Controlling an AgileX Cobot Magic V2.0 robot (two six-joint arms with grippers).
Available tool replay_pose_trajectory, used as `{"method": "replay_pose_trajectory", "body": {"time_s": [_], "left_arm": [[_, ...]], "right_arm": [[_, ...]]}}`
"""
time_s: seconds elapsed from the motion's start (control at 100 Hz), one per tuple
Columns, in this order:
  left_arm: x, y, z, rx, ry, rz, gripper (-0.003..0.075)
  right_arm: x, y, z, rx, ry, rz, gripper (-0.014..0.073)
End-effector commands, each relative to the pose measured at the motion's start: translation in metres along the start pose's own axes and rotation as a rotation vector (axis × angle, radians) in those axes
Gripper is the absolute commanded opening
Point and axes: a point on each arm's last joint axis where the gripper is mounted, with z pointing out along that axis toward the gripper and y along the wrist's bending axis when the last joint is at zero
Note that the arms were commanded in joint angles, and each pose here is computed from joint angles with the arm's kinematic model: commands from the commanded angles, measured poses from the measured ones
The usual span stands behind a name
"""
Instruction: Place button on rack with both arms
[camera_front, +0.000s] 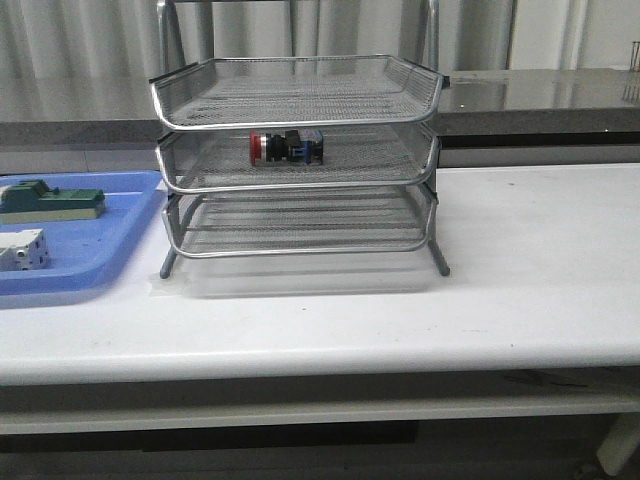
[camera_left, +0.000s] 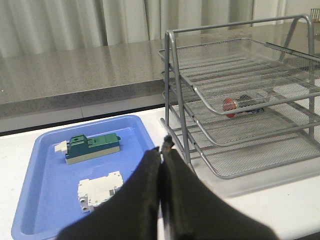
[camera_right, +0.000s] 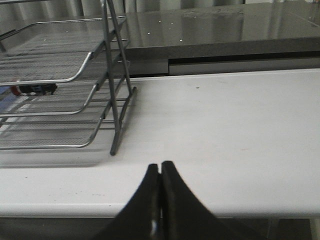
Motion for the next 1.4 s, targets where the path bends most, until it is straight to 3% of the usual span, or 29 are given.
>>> {"method": "replay_pose_trajectory", "body": {"time_s": [0.0, 0.46, 1.39], "left_arm": [[-0.015, 0.003, -0.001, -0.032, -0.093, -0.023, -0.0021], [-0.015, 0.003, -0.001, -0.032, -0.093, -0.023, -0.0021], [-0.015, 0.003, -0.001, -0.032, -0.093, -0.023, -0.0021]], "right_arm": [[-0.006, -0.001, -0.005, 0.024, -0.132, -0.008, -0.0057], [0.027, -0.006, 0.004, 0.052, -0.164, -0.008, -0.0057], [0.026, -0.006, 0.004, 0.051, -0.175, -0.01, -0.0057]]}}
